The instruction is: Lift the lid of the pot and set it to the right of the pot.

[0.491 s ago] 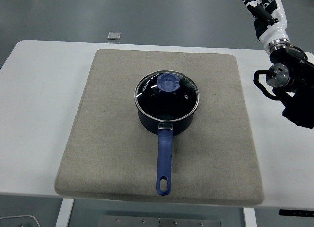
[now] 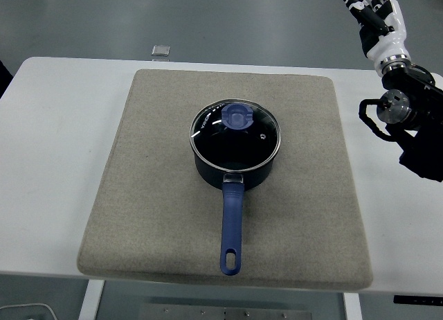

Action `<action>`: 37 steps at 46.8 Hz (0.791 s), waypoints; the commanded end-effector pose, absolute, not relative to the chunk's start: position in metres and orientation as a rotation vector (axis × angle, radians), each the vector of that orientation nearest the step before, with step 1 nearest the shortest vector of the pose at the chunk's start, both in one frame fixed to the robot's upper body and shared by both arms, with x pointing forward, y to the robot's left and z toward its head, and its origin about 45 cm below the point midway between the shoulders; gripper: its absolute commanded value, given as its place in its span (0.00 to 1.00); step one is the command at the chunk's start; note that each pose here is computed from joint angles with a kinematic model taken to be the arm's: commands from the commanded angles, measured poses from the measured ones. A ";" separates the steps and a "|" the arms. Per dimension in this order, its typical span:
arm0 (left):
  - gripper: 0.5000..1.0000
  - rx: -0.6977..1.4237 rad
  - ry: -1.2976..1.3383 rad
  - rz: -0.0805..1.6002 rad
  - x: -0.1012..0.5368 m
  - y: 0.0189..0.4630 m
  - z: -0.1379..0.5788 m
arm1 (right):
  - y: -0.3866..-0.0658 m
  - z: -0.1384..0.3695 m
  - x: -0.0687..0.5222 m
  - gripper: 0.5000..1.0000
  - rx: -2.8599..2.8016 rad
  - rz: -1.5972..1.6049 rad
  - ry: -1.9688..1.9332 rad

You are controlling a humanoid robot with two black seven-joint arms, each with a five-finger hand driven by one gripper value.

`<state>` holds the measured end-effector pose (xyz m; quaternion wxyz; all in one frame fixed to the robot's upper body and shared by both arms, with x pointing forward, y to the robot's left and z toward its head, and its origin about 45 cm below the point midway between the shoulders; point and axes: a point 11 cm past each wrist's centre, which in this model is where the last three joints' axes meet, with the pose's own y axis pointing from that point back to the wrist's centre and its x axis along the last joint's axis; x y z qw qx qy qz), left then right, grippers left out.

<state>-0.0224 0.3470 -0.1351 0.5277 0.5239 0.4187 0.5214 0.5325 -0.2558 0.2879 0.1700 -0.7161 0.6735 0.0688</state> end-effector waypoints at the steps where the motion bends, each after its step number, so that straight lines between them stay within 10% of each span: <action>1: 1.00 1.252 1.000 1.245 -0.023 0.347 -0.135 | -0.256 0.288 0.533 0.80 -2.034 0.195 1.914; 37: 1.00 1.251 0.999 1.245 -0.022 0.347 -0.135 | -0.259 0.307 0.538 0.80 -2.012 0.164 1.898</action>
